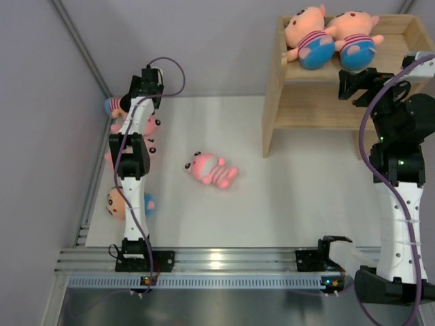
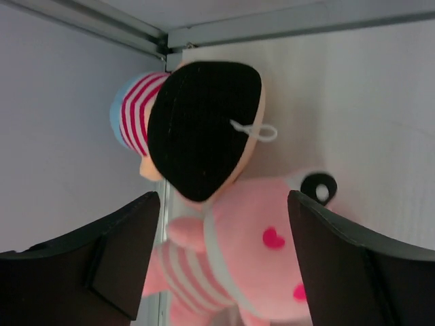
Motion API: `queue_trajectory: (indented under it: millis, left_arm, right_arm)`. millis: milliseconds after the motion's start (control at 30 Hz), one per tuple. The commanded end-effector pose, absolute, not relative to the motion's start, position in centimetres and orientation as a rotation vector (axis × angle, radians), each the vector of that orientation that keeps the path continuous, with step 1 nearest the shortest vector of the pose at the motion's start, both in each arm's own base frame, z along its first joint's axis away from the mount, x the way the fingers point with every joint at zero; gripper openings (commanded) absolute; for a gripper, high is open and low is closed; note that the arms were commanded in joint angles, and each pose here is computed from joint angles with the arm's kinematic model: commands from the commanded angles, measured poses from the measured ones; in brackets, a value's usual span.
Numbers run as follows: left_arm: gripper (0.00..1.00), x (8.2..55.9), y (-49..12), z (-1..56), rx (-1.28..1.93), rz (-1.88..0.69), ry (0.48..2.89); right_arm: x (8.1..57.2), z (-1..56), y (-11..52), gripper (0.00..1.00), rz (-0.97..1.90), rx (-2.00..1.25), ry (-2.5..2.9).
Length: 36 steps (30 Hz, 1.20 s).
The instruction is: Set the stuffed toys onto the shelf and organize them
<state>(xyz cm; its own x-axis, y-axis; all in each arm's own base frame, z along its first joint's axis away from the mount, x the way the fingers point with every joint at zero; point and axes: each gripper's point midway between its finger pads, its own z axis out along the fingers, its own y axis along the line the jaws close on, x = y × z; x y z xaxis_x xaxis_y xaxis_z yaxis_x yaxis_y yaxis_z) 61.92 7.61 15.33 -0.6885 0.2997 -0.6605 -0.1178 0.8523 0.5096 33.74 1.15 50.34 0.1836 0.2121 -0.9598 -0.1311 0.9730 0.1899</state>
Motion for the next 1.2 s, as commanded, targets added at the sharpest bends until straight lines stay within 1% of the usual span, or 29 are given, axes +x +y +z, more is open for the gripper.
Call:
queue_trajectory:
  millis: [0,67,200,233,267,433,533,633,667,767,833,867,900,967,1100,1167]
  left_arm:
    - [0.85,65.8,9.4,18.1,0.028,0.872,2.008]
    - [0.93,66.6,10.4,17.3,0.022,0.946,1.968]
    - [0.98,68.1,11.8,16.6,0.023,0.963,1.921]
    - [0.98,68.3,11.9,16.5,0.021,0.949,1.918]
    - [0.98,68.3,13.5,16.1,0.010,0.938,1.924]
    - [0.98,68.8,14.8,14.3,-0.013,0.893,1.931]
    - [0.98,69.1,15.2,14.7,-0.002,0.903,1.906]
    - [0.99,69.0,15.7,16.3,-0.017,0.943,1.862]
    - [0.99,69.1,15.9,17.2,-0.032,0.948,1.829]
    - [0.99,68.6,17.4,17.3,-0.101,0.916,1.830]
    - [0.99,68.0,18.1,14.7,-0.081,0.866,1.918]
    - [0.99,68.1,17.9,14.3,-0.081,0.813,1.928]
    - [0.98,68.3,16.8,12.7,-0.016,0.726,1.978]
    - [0.98,68.1,16.6,10.1,0.010,0.654,2.035]
    - [0.98,68.1,17.2,7.9,0.004,0.682,2.069]
    - [0.96,68.2,18.0,8.4,-0.022,0.707,2.053]
  right_arm:
    - [31.3,54.4,1.8,0.79,0.192,0.014,1.200]
    - [31.1,53.9,2.5,0.79,0.178,-0.011,1.206]
    - [30.8,53.1,3.8,0.79,0.145,-0.045,1.229]
    - [30.9,52.7,3.5,0.79,0.118,-0.024,1.249]
    - [31.0,52.4,4.0,0.78,0.115,-0.044,1.260]
    - [31.5,50.8,4.8,0.78,0.075,-0.068,1.321]
    - [32.0,50.2,5.4,0.79,0.069,-0.080,1.350]
    - [32.6,49.9,6.2,0.78,0.062,-0.096,1.373]
    - [32.7,49.7,6.7,0.78,0.069,-0.110,1.383]
    - [33.1,49.3,7.7,0.78,0.070,-0.139,1.394]
    - [33.2,49.2,8.2,0.79,0.064,-0.152,1.398]
    - [33.2,49.1,8.7,0.79,0.071,-0.161,1.397]
    - [33.4,49.1,8.8,0.79,0.064,-0.162,1.399]
    - [33.4,49.0,9.2,0.79,0.066,-0.169,1.403]
    - [33.1,49.1,9.5,0.79,0.043,-0.173,1.403]
    - [32.8,49.3,9.5,0.79,0.036,-0.175,1.399]
